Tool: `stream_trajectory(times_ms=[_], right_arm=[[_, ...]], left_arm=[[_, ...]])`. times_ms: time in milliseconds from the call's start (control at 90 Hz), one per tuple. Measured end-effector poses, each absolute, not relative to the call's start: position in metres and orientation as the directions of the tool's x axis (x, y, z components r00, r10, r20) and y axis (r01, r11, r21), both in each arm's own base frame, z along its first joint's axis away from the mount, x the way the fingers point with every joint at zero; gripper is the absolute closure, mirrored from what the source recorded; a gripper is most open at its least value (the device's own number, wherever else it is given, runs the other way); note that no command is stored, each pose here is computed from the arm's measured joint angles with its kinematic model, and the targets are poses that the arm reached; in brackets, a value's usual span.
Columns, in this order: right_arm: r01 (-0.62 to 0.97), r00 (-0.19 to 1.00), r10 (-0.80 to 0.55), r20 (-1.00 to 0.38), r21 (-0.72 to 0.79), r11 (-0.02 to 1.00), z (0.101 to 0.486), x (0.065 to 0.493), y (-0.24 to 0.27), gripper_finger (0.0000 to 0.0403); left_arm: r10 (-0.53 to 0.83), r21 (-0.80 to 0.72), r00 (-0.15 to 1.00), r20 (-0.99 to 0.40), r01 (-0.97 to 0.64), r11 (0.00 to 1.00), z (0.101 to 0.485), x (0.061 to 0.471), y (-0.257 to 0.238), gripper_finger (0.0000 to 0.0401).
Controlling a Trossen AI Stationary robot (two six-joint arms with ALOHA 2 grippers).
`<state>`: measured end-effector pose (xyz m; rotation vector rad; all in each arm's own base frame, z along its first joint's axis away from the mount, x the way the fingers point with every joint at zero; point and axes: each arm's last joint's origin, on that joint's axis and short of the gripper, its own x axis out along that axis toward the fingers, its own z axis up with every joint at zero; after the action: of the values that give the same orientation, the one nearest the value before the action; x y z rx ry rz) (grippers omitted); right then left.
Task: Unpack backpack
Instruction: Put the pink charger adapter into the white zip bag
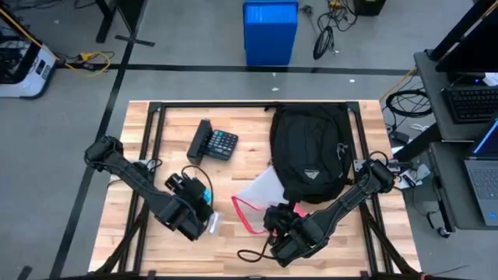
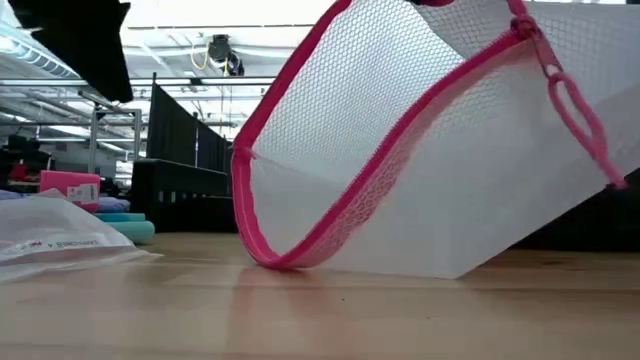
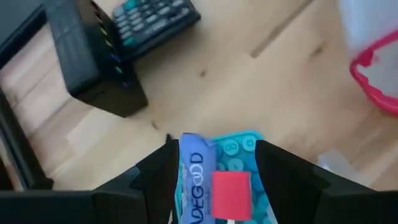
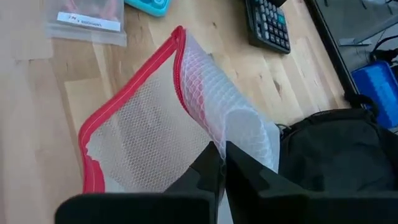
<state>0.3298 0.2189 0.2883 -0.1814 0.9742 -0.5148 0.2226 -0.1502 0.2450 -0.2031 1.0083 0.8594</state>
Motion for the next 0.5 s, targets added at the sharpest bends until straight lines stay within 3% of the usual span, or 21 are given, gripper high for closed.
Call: stream_trajectory(times_ms=[500], right_arm=[[0.323, 0.453, -0.492, -0.743, -0.378, 0.868, 0.2883, 0.3298, 0.2189, 0.0403]], left_arm=[[0.543, 0.254, 0.276, -0.793, -0.66, 0.707, 0.245, 0.2245, -0.1512, 0.0202]])
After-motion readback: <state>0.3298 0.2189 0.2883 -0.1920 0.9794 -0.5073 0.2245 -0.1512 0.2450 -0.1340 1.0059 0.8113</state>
